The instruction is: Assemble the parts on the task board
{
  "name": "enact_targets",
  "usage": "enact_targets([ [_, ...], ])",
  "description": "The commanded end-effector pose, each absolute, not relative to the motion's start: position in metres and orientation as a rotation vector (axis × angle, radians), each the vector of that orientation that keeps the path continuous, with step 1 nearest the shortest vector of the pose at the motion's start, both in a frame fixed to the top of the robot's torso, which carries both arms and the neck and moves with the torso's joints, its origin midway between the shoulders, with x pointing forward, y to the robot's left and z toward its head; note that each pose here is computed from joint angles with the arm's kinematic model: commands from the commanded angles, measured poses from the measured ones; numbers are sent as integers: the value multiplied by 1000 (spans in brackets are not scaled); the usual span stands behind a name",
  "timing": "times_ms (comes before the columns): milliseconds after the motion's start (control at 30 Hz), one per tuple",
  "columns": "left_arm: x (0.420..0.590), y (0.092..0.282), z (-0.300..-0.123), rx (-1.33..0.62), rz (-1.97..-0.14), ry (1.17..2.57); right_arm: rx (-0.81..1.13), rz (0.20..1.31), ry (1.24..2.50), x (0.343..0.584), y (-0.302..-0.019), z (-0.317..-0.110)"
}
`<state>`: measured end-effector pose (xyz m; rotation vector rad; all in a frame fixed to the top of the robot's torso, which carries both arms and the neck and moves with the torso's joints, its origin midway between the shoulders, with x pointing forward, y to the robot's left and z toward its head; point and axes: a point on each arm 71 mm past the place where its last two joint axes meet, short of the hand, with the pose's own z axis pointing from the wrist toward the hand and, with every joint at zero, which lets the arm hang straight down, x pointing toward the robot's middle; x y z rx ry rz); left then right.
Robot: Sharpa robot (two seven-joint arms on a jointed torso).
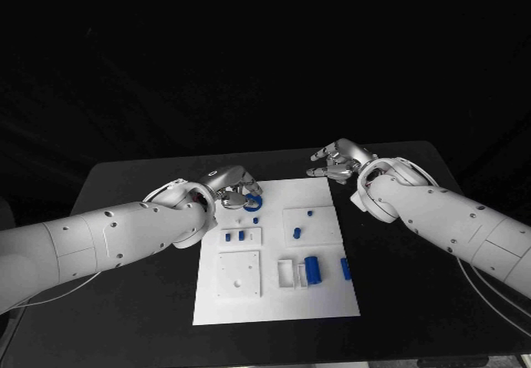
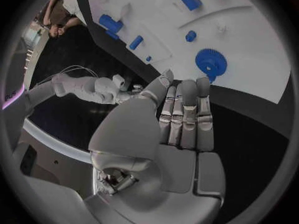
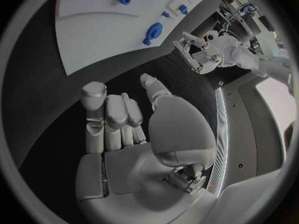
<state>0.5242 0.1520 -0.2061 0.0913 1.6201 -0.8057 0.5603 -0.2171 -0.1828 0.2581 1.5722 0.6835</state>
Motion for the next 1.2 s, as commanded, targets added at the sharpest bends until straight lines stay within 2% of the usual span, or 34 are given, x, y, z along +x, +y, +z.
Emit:
enact_targets([
  [33, 523, 143, -208, 248, -772, 1627, 247, 696, 1564, 560, -215, -182],
  [433, 526, 134, -224, 401, -666, 1695, 244, 702, 1565, 559, -213, -182],
  [1200, 526, 136, -236, 453, -621, 1716, 241, 708, 1564, 559, -210, -181],
])
